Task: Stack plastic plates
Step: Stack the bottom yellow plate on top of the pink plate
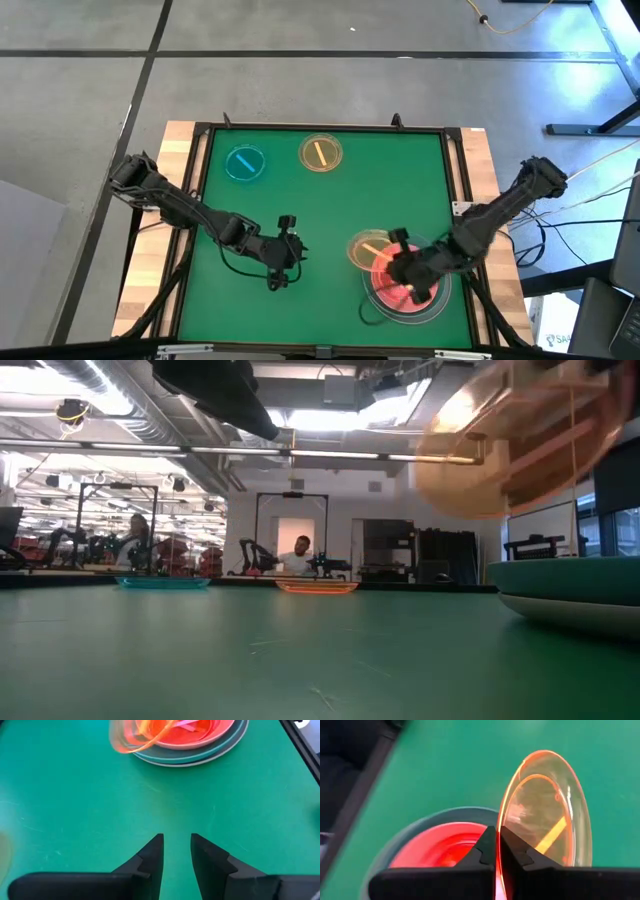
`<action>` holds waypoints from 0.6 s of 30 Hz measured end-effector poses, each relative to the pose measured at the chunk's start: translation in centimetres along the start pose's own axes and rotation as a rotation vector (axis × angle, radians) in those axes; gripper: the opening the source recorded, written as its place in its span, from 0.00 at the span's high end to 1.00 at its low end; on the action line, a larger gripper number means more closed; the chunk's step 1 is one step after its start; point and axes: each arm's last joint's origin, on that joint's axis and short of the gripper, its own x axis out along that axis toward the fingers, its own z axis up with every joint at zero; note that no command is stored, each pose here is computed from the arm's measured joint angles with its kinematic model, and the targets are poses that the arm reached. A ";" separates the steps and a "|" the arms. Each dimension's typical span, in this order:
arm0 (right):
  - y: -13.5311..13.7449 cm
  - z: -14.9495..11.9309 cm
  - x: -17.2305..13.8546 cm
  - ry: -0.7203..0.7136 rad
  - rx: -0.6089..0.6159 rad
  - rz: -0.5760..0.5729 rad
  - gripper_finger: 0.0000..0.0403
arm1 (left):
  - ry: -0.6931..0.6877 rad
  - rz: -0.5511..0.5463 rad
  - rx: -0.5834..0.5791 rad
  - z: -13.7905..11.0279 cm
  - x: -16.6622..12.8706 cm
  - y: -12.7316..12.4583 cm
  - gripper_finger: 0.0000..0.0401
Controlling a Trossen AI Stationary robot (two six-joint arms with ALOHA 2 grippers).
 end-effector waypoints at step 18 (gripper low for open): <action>3.6 -4.1 2.2 0.171 0.265 0.158 0.98 | -0.005 0.022 -0.003 0.0 0.0 0.1 0.78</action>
